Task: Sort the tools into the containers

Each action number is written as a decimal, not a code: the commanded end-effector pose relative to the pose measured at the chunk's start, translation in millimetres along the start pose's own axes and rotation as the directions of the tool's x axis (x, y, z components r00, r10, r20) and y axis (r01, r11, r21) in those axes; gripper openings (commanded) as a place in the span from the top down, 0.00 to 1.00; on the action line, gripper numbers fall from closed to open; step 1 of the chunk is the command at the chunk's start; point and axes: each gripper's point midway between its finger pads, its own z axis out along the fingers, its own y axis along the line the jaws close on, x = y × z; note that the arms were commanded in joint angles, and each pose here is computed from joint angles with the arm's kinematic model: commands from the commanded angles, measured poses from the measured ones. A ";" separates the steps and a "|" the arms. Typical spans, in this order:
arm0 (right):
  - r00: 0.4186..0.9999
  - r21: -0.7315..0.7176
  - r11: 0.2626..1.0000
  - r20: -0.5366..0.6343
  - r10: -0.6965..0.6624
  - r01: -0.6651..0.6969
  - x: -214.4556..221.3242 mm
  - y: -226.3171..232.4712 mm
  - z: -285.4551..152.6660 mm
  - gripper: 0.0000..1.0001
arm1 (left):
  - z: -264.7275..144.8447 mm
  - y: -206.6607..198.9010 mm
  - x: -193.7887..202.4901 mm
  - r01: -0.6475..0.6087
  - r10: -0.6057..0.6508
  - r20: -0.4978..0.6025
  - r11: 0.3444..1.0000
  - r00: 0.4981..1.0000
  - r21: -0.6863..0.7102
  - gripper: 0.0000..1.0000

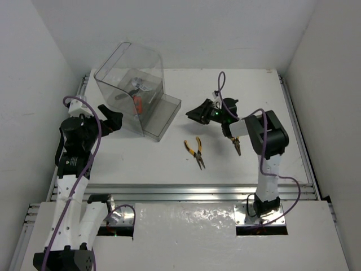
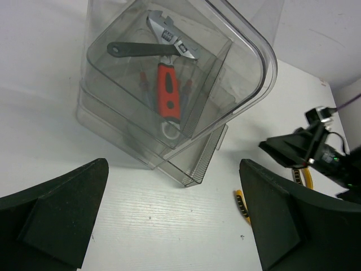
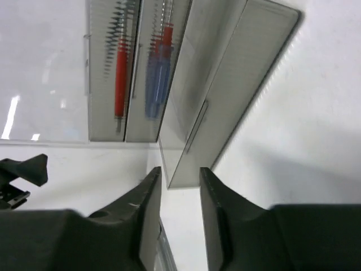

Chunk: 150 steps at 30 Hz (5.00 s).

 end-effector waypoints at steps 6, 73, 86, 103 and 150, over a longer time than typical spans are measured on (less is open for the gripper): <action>0.861 0.589 0.628 -0.367 -0.353 0.509 44.8 -22.9 -61.2 0.28 | -9.6 -13.9 -27.9 -0.034 0.030 0.094 0.999 0.995 0.040 0.00; 0.983 0.280 0.943 -0.011 -0.183 0.179 80.1 98.4 75.6 1.00 | -7.2 -11.3 -25.4 -0.032 0.029 0.083 0.999 0.996 0.031 0.00; 0.956 0.421 0.868 0.011 -0.295 0.263 41.2 106.9 70.8 0.37 | -7.2 -14.9 -24.1 -0.034 0.030 0.076 0.998 0.997 0.051 0.00; 0.786 0.738 0.288 -0.517 -0.340 0.610 -3.3 -37.1 -210.4 0.27 | -7.6 -14.6 -24.4 -0.035 0.032 0.071 0.998 0.997 0.047 0.00; 0.995 0.124 0.988 0.029 -0.093 0.089 31.4 104.1 60.5 0.94 | -4.1 -10.9 -21.6 -0.033 0.031 0.060 0.999 0.998 0.032 0.00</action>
